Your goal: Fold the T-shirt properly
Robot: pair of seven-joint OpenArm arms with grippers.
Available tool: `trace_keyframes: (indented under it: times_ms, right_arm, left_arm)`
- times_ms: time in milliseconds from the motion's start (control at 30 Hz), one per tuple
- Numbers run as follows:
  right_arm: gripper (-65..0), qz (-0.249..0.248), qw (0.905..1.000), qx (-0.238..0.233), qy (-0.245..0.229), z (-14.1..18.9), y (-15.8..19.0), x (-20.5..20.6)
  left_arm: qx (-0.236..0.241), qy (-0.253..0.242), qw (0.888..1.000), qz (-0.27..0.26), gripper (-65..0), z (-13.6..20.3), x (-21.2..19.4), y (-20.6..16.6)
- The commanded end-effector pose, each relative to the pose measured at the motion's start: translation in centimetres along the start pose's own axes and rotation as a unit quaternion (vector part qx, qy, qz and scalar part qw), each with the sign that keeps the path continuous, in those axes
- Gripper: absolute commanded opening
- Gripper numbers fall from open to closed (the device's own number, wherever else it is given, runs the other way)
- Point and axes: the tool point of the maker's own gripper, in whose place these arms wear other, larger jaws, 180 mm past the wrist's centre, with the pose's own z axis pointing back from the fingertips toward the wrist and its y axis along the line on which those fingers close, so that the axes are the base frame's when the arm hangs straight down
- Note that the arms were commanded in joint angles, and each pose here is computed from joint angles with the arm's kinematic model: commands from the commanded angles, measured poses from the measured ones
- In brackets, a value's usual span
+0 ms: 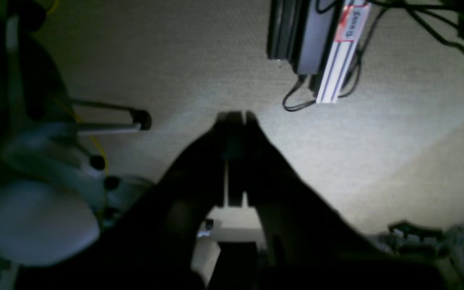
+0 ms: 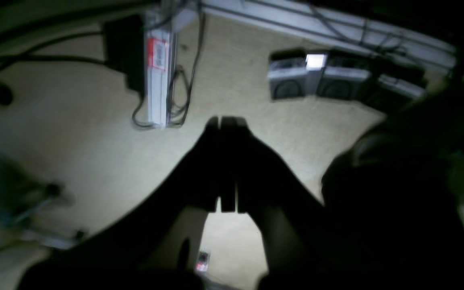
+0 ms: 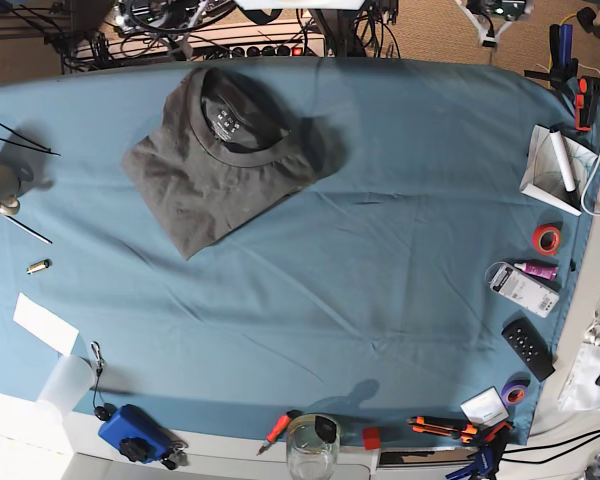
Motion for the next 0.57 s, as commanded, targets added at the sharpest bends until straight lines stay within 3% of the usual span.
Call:
trace_keyframes:
  times_ms: [0, 133, 300, 533]
  right_arm:
    - [-65.0, 0.007, 0.9998, -0.018, -0.011, 0.0, -1.0, 0.2]
    - [-65.0, 0.013, 0.9976, -0.065, -0.019, -0.8, -1.9, 0.2]
    - [-65.0, 0.025, 0.9964, -0.080, -0.015, -1.0, -2.2, 0.2]
    - [-65.0, 0.024, 0.9963, -0.082, 0.000, -0.9, -2.5, -0.2]
  left_arm:
    - [-0.005, -0.013, 1.000, 0.001, -65.0, -0.2, 0.1, -0.9]
    - [-0.015, -0.046, 0.999, -0.007, -65.0, -1.1, 0.3, -4.6]
    - [-0.029, -0.049, 0.998, -0.023, -65.0, -1.4, 0.2, -7.9]
    - [-0.016, -0.051, 0.998, -0.018, -65.0, -1.4, 0.6, -7.5]
